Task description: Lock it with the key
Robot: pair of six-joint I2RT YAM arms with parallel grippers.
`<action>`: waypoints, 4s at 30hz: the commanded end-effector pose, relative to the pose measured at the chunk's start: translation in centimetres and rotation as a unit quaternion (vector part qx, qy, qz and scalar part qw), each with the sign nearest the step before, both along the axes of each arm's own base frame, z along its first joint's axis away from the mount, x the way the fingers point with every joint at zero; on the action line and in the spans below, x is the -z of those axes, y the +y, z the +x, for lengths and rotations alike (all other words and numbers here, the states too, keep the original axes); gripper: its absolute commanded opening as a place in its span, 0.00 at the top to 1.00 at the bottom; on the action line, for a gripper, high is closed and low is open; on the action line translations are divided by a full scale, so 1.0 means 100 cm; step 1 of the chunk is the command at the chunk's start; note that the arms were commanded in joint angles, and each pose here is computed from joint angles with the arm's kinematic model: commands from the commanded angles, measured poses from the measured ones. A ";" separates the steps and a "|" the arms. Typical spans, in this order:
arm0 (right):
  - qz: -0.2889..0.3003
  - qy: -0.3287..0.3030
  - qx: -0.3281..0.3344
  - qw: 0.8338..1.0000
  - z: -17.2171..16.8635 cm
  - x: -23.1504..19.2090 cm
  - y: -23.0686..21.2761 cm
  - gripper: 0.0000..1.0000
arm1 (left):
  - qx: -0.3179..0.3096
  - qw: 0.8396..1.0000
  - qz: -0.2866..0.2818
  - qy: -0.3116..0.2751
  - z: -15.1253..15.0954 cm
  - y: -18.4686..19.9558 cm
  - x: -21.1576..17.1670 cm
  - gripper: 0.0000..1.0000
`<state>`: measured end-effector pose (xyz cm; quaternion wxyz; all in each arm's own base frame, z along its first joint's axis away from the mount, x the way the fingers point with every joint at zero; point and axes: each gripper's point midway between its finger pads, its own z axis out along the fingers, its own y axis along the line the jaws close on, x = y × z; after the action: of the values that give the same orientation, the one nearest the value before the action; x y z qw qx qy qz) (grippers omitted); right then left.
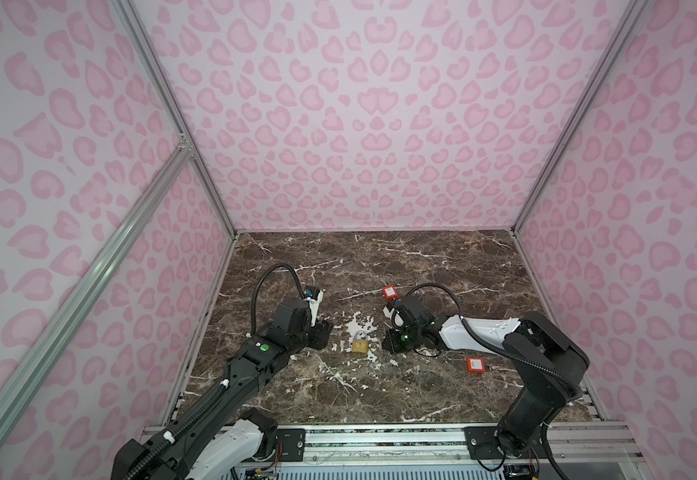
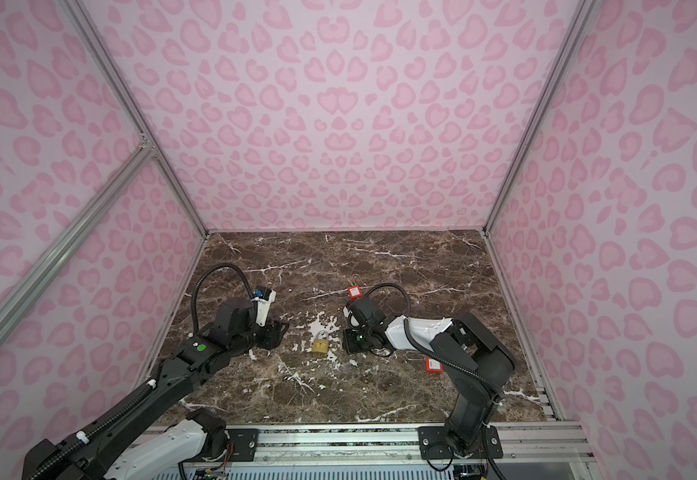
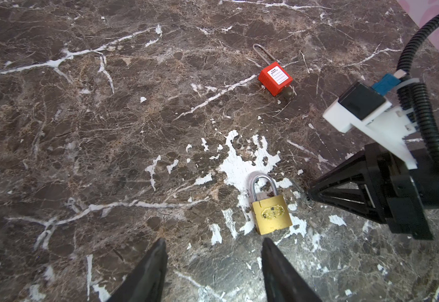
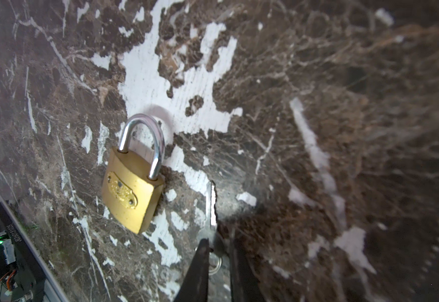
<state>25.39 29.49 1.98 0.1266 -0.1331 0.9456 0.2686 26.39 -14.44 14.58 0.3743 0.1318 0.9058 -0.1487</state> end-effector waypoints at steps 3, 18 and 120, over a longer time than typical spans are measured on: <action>0.017 0.016 -0.007 1.000 -0.005 0.005 0.007 0.85 | 0.002 1.000 -0.006 -0.006 0.002 -0.002 -0.003 0.41; 0.030 0.009 -0.015 0.999 -0.005 -0.005 0.015 0.83 | 0.003 1.000 -0.010 -0.009 -0.001 -0.002 -0.005 0.40; -0.102 -0.135 -0.036 0.985 0.157 -0.077 -0.014 0.67 | -0.007 0.951 -0.286 0.117 0.094 -0.104 -0.045 0.43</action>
<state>41.51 26.47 7.87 0.2079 -0.2184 0.9482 0.0999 35.68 -23.66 17.00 0.3029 0.0118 0.8800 -0.3655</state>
